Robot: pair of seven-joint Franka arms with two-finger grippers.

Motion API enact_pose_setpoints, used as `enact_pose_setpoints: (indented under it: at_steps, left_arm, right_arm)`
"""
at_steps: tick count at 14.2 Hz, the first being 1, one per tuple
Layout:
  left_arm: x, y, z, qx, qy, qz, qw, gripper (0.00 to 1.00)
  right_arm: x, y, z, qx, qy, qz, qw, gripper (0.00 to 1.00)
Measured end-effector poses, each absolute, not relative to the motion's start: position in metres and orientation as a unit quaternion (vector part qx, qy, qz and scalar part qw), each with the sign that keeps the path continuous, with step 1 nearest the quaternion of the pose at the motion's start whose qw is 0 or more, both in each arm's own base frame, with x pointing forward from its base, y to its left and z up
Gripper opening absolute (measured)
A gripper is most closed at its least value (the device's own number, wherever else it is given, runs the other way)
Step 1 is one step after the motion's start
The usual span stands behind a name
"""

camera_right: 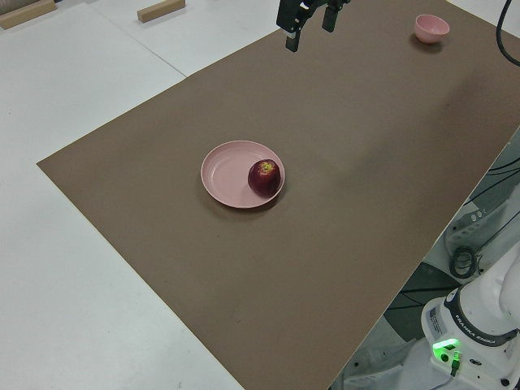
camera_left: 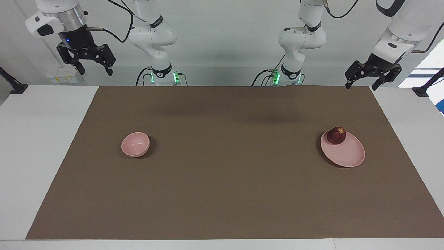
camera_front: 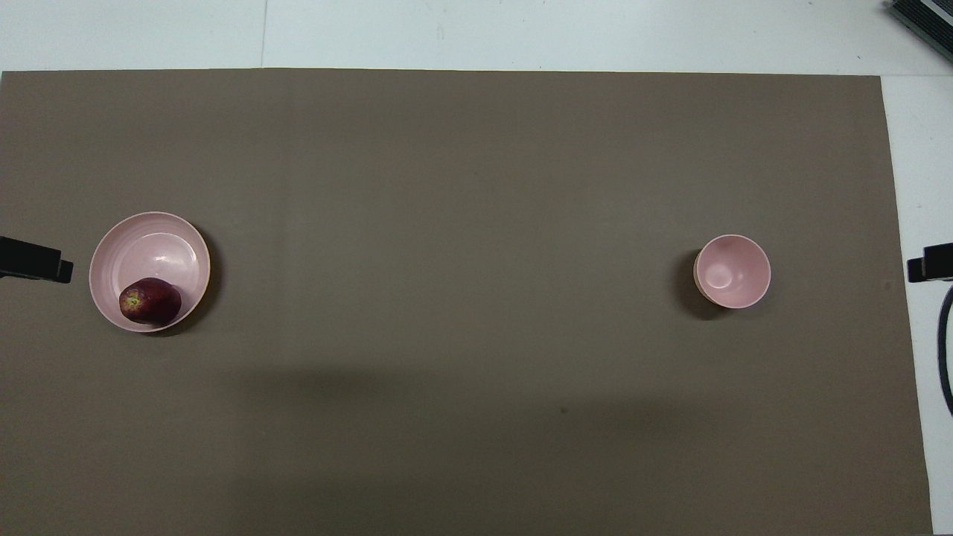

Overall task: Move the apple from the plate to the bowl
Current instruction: 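Reach the left gripper into the large pink bowl and grasp the apple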

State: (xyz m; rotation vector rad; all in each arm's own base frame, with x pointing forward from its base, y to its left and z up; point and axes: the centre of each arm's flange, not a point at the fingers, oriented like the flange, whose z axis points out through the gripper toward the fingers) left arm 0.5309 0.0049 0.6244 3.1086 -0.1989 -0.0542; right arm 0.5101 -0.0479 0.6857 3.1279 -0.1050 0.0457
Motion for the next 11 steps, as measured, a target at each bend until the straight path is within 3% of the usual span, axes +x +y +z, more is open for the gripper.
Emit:
enact_pose_setpoints:
  at_steps: [11]
  left_arm:
    - [0.532,0.051,0.463,0.996,-0.086,0.000,0.012,1.00]
  right_arm:
    - [0.510,-0.047,0.686,0.999,-0.033,0.015,0.006,1.00]
